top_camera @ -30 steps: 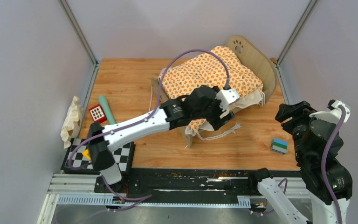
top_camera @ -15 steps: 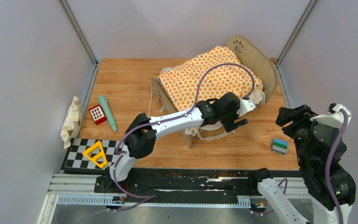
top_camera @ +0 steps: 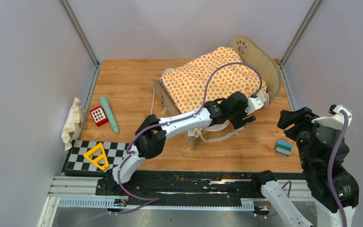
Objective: Set up the pet bed
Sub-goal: Adjust the bed frame at the center of the board.
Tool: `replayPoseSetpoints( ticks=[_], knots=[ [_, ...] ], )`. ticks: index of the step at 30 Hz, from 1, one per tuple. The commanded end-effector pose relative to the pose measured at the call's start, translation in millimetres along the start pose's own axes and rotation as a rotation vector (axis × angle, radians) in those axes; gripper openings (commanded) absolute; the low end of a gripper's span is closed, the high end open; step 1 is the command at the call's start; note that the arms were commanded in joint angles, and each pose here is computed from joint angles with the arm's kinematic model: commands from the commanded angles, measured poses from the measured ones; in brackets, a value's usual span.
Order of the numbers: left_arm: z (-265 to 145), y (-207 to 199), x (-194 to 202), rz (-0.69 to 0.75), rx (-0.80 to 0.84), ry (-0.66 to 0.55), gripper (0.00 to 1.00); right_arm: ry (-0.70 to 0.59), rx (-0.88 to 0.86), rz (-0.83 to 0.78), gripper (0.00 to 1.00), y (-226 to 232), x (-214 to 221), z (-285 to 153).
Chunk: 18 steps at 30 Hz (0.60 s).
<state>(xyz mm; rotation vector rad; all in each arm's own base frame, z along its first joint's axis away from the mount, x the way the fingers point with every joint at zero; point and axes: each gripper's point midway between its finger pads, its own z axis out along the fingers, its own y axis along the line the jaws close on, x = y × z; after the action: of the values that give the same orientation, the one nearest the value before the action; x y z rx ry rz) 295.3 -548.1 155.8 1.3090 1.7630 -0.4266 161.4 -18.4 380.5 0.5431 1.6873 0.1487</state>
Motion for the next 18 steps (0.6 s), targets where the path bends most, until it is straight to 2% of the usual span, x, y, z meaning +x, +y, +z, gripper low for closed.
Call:
replayPoseSetpoints(
  ticks=[1,6,7,9,13,17,18],
  knots=[
    [11.9,-3.8,0.5,-0.039,0.047,-0.012,0.84,0.005,-0.021,-0.020,0.56,1.5,2.9,-0.7],
    [21.6,4.0,20.5,-0.088,0.043,0.036,0.83,0.014,-0.030,-0.018,0.56,2.9,5.5,-0.5],
    [22.4,5.4,24.0,-0.096,0.047,0.043,0.80,0.014,-0.032,-0.017,0.56,3.1,5.6,-0.5],
    [22.4,4.3,29.2,-0.107,0.075,0.056,0.64,0.015,-0.033,-0.016,0.56,3.4,6.4,-0.2],
    [13.8,0.6,34.0,-0.087,0.116,0.074,0.40,0.015,-0.035,-0.018,0.56,3.7,7.4,1.0],
    [-3.6,-2.1,45.0,-0.041,0.146,0.116,0.02,0.020,-0.044,-0.018,0.55,5.7,10.5,3.9],
    [-9.1,-4.1,48.4,-0.024,0.162,0.126,0.00,0.023,-0.045,-0.021,0.55,6.3,11.7,5.5]
  ],
)
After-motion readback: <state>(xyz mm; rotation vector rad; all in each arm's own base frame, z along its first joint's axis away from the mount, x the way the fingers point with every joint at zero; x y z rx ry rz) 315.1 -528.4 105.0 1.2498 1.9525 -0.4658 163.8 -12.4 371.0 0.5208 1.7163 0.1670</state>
